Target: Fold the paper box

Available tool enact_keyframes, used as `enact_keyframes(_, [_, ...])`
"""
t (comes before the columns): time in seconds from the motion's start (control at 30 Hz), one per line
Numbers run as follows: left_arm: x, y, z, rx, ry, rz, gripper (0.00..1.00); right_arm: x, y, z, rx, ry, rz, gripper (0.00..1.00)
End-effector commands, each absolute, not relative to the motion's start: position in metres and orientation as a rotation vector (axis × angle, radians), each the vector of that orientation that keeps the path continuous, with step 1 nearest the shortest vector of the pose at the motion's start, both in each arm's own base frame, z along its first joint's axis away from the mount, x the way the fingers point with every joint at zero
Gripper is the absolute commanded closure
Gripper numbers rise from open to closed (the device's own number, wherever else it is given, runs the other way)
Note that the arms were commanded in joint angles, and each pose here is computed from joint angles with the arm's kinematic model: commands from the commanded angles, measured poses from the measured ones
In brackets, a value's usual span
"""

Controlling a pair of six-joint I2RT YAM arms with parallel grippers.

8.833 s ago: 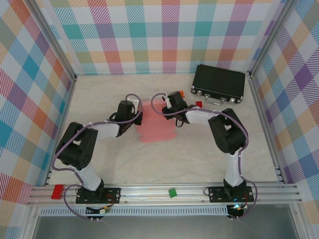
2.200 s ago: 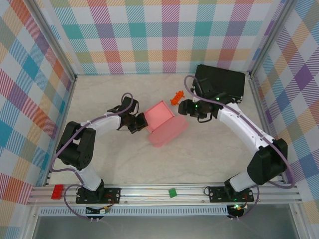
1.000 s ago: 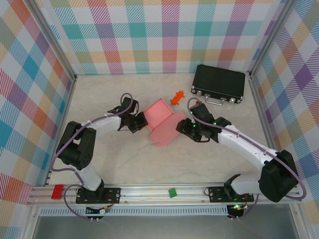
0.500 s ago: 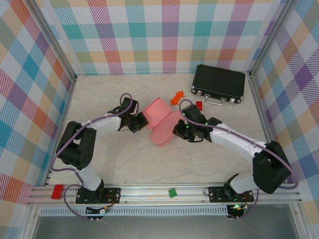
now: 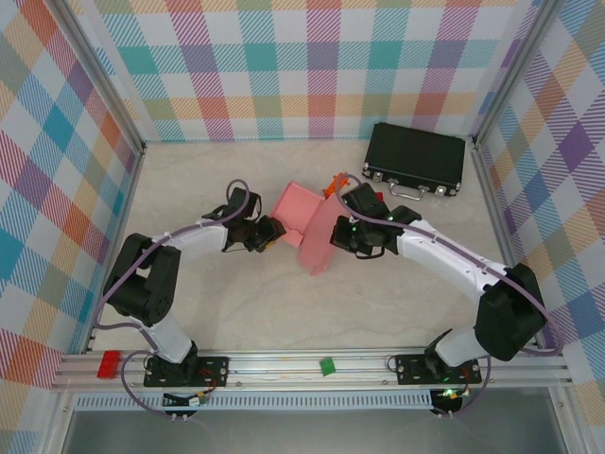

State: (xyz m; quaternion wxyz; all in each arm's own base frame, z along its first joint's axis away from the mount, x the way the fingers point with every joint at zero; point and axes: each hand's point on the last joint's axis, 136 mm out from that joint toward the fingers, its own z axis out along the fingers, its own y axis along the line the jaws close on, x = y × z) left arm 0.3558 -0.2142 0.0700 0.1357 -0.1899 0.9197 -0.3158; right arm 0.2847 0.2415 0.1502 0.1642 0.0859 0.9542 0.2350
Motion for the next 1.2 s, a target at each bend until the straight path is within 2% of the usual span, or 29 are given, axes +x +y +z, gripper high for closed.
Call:
enact_keyframes(0.0, [0.353,-0.222,0.102,-0.46,2.602,-0.973,0.56,0.283,0.234,0.156,0.109,2.782,0.619,0.96])
enact_keyframes(0.33, [0.357,-0.198,0.134,-0.385,2.527,-0.893,0.48,0.282,0.225,0.173,-0.255,2.901,0.584,0.97])
enact_keyframes(0.4, [0.361,-0.196,0.13,-0.364,2.527,-0.895,0.45,0.283,0.224,0.178,-0.306,2.909,0.6,0.97])
enact_keyframes(0.67, [0.377,-0.21,0.107,-0.268,2.56,-0.939,0.45,0.292,0.226,0.186,-0.457,2.939,0.568,0.96])
enact_keyframes(0.8, [0.385,-0.215,0.097,-0.266,2.575,-0.945,0.48,0.298,0.229,0.188,-0.494,2.947,0.556,0.95])
enact_keyframes(0.93, [0.388,-0.219,0.093,-0.272,2.586,-0.965,0.55,0.305,0.231,0.188,-0.533,2.954,0.528,0.94])
enact_keyframes(1.17, [0.374,-0.227,0.091,-0.314,2.597,-1.05,0.61,0.323,0.237,0.191,-0.582,2.946,0.48,0.88])
